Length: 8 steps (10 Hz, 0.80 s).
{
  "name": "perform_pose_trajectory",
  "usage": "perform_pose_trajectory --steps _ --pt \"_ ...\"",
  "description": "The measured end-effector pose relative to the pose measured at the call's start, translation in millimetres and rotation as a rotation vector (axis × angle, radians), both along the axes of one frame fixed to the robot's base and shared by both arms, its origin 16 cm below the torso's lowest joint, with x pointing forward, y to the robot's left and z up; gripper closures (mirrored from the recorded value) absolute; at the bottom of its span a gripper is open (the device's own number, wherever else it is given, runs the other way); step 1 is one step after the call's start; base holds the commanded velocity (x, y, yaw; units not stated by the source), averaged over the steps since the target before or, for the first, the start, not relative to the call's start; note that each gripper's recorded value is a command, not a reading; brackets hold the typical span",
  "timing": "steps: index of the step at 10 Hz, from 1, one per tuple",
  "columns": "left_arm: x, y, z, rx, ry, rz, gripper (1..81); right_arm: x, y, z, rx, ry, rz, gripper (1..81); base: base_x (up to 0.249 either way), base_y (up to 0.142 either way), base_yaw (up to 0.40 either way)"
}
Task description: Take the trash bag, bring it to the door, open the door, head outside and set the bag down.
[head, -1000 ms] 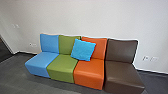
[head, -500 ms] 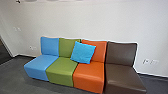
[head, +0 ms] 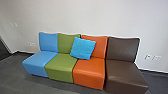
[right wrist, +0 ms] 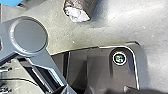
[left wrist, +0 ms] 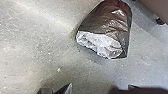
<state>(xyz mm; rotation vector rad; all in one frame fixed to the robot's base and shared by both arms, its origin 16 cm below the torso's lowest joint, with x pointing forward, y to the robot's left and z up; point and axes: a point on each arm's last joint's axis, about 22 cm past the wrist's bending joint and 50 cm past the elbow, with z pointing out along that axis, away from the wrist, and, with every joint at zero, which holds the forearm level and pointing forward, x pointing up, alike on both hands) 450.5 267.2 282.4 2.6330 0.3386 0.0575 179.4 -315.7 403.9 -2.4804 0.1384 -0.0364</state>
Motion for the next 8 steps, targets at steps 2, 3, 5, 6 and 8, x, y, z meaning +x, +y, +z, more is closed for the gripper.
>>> perform_pose_trajectory --steps 2,3,5,6,8 --pt "10 -5 -17 -0.009 0.003 0.0 1.0 48 -17 0 -0.008 -0.042 -0.025 1.0 0.0 0.0 0.0" --pt "17 -8 -21 -0.021 0.006 0.005 1.0 71 -21 3 -0.004 -0.068 -0.037 1.0 0.0 0.0 0.0" --pt "40 -15 -27 -0.041 -0.02 0.018 1.0 106 -16 3 0.016 -0.104 -0.037 1.0 0.0 0.0 0.0" --pt "51 -21 -29 -0.052 -0.035 0.017 1.0 122 -12 2 0.024 -0.119 -0.025 1.0 0.0 0.0 0.0" --pt "73 -29 -32 -0.08 -0.056 0.032 1.0 141 -16 -9 0.009 -0.127 -0.009 1.0 0.0 0.0 0.0"
